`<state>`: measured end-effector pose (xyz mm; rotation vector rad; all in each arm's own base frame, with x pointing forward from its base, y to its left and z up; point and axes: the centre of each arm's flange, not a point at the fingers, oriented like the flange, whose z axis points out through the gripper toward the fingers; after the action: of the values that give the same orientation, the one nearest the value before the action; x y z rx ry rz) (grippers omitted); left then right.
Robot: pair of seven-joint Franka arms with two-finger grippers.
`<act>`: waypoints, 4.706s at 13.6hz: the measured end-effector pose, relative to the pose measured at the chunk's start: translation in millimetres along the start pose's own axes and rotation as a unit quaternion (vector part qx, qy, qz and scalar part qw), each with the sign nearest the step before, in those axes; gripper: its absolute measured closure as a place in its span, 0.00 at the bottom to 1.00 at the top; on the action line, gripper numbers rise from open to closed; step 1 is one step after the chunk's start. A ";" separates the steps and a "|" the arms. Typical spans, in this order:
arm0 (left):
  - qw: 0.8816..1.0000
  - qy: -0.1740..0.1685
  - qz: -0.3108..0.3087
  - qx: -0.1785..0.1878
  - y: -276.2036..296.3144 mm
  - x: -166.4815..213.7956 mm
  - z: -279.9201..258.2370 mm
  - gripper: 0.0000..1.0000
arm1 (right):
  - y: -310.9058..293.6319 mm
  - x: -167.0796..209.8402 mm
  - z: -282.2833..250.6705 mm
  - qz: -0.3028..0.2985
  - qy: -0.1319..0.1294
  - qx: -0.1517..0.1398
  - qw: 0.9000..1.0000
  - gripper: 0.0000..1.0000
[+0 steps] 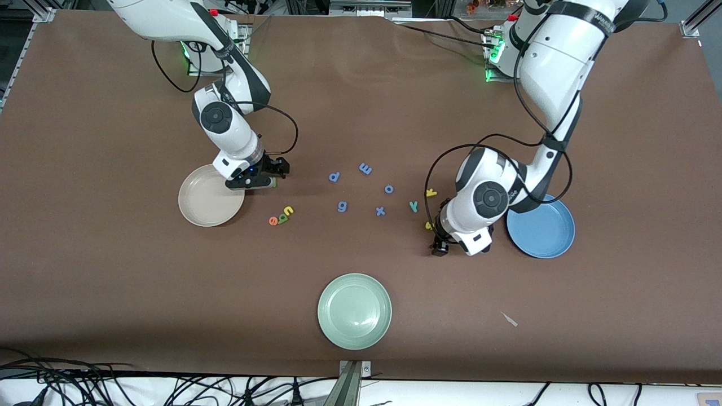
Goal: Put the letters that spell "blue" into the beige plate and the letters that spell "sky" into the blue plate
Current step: 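Grasp the green l with the right gripper while the left gripper grasps yellow s, then drop the green l on the white plate while the left gripper drops the s, then grasp the orange e with the right gripper while the left gripper grasps yellow k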
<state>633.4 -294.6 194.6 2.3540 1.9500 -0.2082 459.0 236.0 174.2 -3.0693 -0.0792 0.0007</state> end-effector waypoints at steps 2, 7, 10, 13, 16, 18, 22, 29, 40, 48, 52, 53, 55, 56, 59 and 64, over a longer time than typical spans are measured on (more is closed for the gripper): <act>1.000 0.000 -0.005 0.003 -1.4 -0.4 8.9 0.16 | -2.0 -0.9 3.7 -0.001 -0.001 0.001 1.000 0.08; 1.000 0.001 -0.023 0.010 -4.4 -1.2 16.8 0.17 | -7.8 -1.8 2.0 -0.003 0.002 0.002 1.000 0.41; 0.999 0.004 -0.028 0.020 -11.4 -1.7 25.3 0.32 | -8.3 -0.9 0.9 -0.003 0.003 0.002 1.000 0.62; 0.999 0.003 -0.032 0.018 -11.3 -3.6 23.9 0.53 | -11.0 -0.5 -0.5 -0.006 0.005 0.003 1.000 0.90; 0.999 0.003 -0.031 0.018 -11.5 -5.7 20.3 0.77 | -11.3 6.9 -5.2 -0.007 -0.011 -0.009 1.000 0.90; 0.999 0.003 -0.031 0.018 -11.3 -5.4 19.8 0.77 | -14.3 21.5 -21.2 -0.007 -0.026 -0.024 0.999 0.90; 0.999 0.014 0.002 0.038 -6.1 13.4 -21.9 0.77 | 4.7 50.1 -61.1 -0.036 -0.041 -0.050 0.997 0.90; 0.980 0.017 0.148 0.132 -18.7 167.8 -86.6 0.77 | 96.5 84.8 -79.9 -0.100 -0.065 -0.074 0.990 0.90; 0.959 -0.025 0.243 0.145 -57.8 258.5 -61.2 0.41 | 66.8 89.7 -91.4 -0.065 -0.040 -0.066 0.995 0.18; 0.990 -0.003 0.071 0.122 -45.8 119.4 -131.9 0.00 | -27.2 139.0 -75.8 0.086 -0.029 -0.048 0.995 0.17; 0.995 0.004 -0.036 0.091 -56.8 49.8 -99.7 0.00 | -24.5 142.1 -44.5 0.137 -0.026 -0.042 0.989 0.17; 0.995 0.006 -0.060 0.083 -63.4 35.3 -86.1 0.00 | -23.7 142.6 -40.5 0.142 -0.026 -0.042 0.989 0.17; 0.993 0.006 -0.097 0.067 -79.6 9.9 -58.4 0.00 | -21.6 145.4 -34.5 0.145 -0.018 -0.037 0.989 0.17; 0.992 0.003 -0.110 0.057 -86.3 2.9 -47.6 0.00 | -21.2 146.6 -31.3 0.146 -0.015 -0.034 0.989 0.17; 0.990 -0.005 -0.134 0.036 -107.4 -2.4 -17.9 0.00 | -20.1 147.4 -21.1 0.147 -0.011 -0.030 0.989 0.17; 0.990 -0.022 -0.141 0.006 -129.3 -8.6 10.3 0.05 | -16.4 148.0 -4.0 0.149 -0.009 -0.027 0.988 0.18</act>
<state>504.2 -280.1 189.2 2.0511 2.2589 -0.2869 606.0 259.7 179.6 -3.1019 0.3840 0.0420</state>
